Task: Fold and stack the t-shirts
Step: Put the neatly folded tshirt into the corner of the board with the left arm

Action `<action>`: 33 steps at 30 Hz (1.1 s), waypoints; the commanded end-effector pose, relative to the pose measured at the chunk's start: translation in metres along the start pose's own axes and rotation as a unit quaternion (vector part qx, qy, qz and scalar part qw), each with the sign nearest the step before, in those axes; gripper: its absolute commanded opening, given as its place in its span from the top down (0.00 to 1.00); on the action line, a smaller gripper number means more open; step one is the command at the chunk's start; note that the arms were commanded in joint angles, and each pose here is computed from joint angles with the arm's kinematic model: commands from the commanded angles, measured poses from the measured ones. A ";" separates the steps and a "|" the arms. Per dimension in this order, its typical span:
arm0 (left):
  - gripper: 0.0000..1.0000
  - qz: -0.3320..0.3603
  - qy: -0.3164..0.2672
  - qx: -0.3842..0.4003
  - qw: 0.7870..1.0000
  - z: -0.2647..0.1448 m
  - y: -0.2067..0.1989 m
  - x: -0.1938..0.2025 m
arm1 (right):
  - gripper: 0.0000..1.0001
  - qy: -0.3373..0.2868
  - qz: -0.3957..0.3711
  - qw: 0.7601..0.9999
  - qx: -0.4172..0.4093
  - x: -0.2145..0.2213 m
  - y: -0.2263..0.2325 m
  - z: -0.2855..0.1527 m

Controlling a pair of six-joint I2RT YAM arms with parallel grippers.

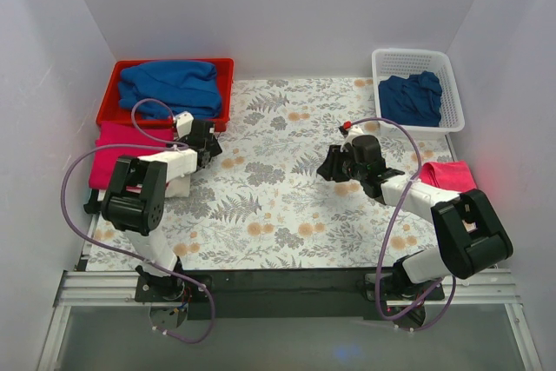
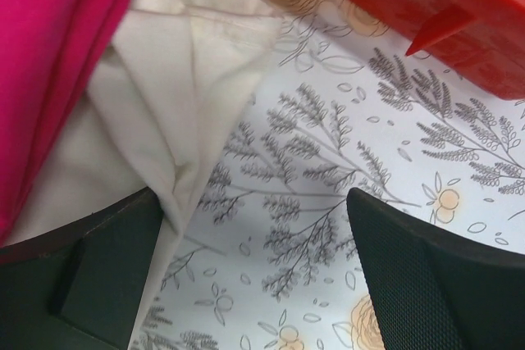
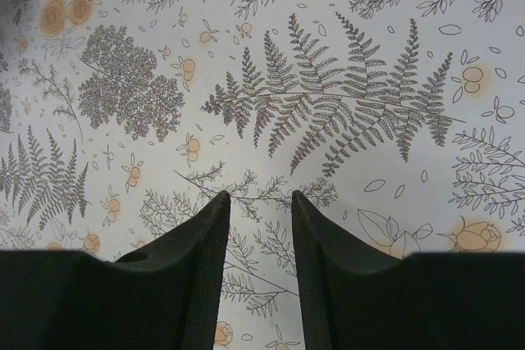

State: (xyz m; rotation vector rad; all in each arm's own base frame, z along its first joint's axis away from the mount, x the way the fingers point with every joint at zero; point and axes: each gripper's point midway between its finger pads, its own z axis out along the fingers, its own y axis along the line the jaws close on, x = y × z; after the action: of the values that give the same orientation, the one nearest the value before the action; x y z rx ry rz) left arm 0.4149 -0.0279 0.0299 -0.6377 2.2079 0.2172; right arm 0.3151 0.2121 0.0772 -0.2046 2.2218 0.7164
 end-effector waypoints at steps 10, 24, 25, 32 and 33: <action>0.08 -0.082 -0.042 -0.039 0.995 -0.038 0.027 -0.017 | 0.58 -0.026 -0.010 1.000 -0.010 -0.018 0.007 0.000; 0.02 -0.083 -0.037 0.078 0.993 -0.063 -0.018 -0.028 | 0.56 -0.048 -0.019 0.999 -0.007 -0.026 0.010 -0.011; 0.02 -0.091 -0.052 0.093 0.990 -0.077 -0.018 -0.039 | 0.56 -0.048 -0.019 0.999 -0.008 -0.026 0.010 -0.012; 0.04 -0.094 -0.073 0.111 0.987 -0.117 -0.006 -0.046 | 0.57 -0.033 -0.010 0.999 -0.010 -0.013 0.008 -0.010; 0.04 -0.090 -0.074 0.107 0.987 -0.119 -0.003 -0.045 | 0.57 -0.030 -0.008 0.999 -0.011 -0.011 0.008 -0.010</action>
State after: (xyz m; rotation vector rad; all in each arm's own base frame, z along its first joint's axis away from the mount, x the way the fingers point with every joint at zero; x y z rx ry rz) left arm 0.3735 -0.0604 0.1388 -0.6889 1.9749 -0.1011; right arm 0.3146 0.2100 0.0915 -0.2006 2.1777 0.7164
